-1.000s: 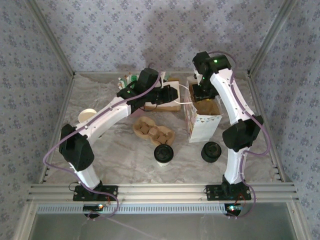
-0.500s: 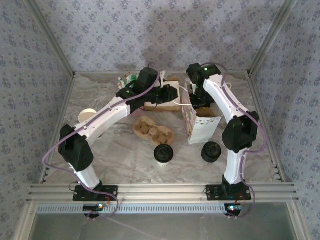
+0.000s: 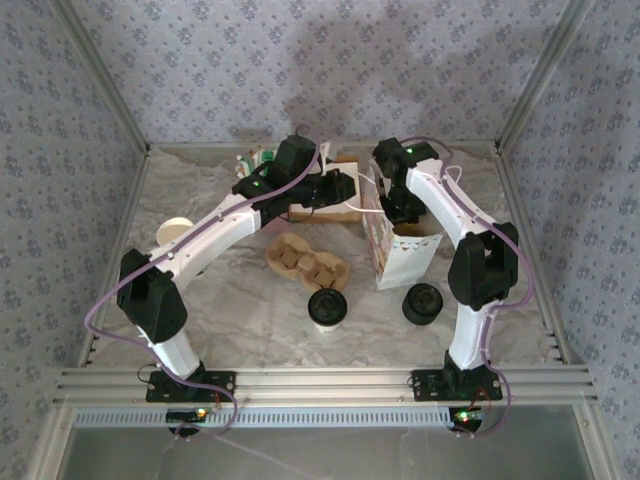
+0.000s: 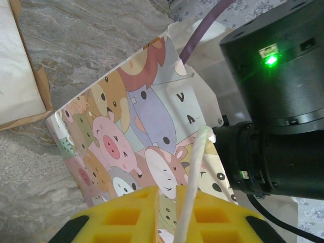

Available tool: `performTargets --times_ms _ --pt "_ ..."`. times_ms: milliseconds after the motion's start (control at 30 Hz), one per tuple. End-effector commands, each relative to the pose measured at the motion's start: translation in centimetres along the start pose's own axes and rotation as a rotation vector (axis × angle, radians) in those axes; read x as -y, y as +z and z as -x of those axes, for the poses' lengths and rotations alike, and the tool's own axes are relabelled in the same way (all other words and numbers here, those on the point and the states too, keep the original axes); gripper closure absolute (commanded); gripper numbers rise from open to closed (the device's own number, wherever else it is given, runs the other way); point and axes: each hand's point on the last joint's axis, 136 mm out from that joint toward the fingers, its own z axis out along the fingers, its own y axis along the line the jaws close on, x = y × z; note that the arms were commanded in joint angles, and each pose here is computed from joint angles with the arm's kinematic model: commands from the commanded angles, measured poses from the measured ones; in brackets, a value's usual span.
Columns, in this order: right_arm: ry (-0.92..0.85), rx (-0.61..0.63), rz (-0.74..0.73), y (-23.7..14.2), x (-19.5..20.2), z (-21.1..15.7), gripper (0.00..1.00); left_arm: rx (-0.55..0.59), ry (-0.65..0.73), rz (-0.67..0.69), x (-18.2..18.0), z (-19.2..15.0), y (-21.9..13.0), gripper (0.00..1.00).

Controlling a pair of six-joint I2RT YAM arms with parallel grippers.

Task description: Pack the takeout coffee

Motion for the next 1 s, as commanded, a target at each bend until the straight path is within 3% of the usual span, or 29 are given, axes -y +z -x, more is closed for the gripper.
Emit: performTargets --times_ms 0,967 --pt "0.022 0.027 0.009 -0.6 0.3 -0.3 0.66 0.039 0.015 -0.032 1.4 0.8 -0.7 0.84" --pt "0.028 0.006 0.003 4.2 0.3 -1.0 0.58 0.041 0.017 -0.02 1.3 1.1 -0.6 0.84"
